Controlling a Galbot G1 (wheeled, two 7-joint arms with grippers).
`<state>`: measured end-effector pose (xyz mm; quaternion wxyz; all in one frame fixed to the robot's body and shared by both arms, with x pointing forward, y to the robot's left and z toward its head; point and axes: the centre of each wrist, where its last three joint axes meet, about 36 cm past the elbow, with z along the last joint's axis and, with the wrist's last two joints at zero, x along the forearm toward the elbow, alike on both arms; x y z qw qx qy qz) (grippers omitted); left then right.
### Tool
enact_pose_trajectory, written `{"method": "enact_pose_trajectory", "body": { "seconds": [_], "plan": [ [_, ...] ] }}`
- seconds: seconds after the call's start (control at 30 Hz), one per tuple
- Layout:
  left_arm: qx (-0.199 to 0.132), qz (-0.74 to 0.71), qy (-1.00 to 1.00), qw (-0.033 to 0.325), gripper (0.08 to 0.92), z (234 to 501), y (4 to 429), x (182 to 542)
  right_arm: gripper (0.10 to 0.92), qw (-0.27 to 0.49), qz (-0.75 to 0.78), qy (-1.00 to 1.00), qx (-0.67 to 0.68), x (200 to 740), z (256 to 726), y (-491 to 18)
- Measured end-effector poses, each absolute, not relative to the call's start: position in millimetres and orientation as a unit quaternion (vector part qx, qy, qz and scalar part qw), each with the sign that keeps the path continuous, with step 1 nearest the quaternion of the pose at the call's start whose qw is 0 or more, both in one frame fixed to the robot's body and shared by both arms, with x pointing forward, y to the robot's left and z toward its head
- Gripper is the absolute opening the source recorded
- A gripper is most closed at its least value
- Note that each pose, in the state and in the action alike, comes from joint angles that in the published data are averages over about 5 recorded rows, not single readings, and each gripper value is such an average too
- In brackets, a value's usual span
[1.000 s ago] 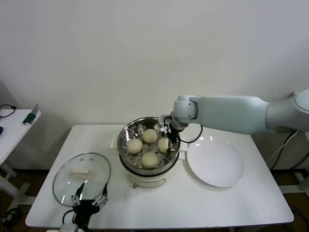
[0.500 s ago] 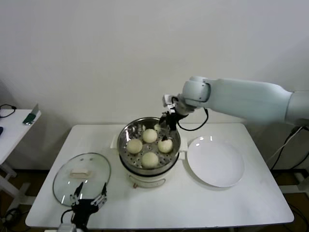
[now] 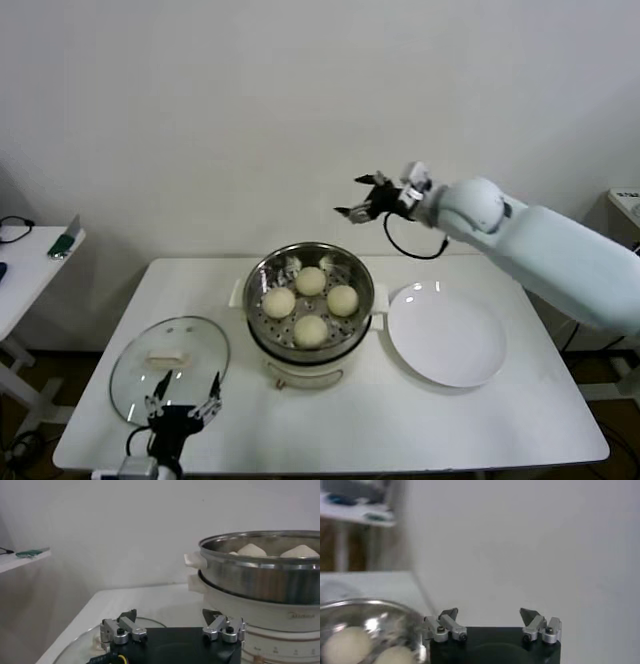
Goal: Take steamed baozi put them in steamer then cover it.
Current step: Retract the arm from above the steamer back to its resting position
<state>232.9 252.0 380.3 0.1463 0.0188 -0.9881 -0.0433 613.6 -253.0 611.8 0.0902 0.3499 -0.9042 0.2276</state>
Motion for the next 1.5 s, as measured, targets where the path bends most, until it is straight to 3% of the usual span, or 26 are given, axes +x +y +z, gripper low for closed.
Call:
{"method": "enact_pose_trajectory", "body": {
  "seconds": [0.53,0.83,1.07,1.23,1.5],
  "plan": [
    [0.043,-0.104,-0.986,0.126,0.823,375,264,243,0.823,-0.001,0.069,-0.984,0.164,488,460,-368],
    [0.070,-0.204,-0.972,0.090,0.823,371,278,244,0.823,0.012,0.027,-0.993,0.110,387,357,-375],
    [0.112,-0.366,-0.923,0.038,0.823,365,307,250,0.823,0.012,0.013,-0.997,0.077,330,311,-367],
    [0.122,-0.497,-0.859,0.023,0.823,345,327,253,0.823,0.005,0.006,-0.998,0.057,308,293,-358],
    [0.102,-0.632,-0.768,0.030,0.823,294,354,253,0.823,-0.010,-0.007,-0.999,0.037,289,278,-343]
  ]
}}
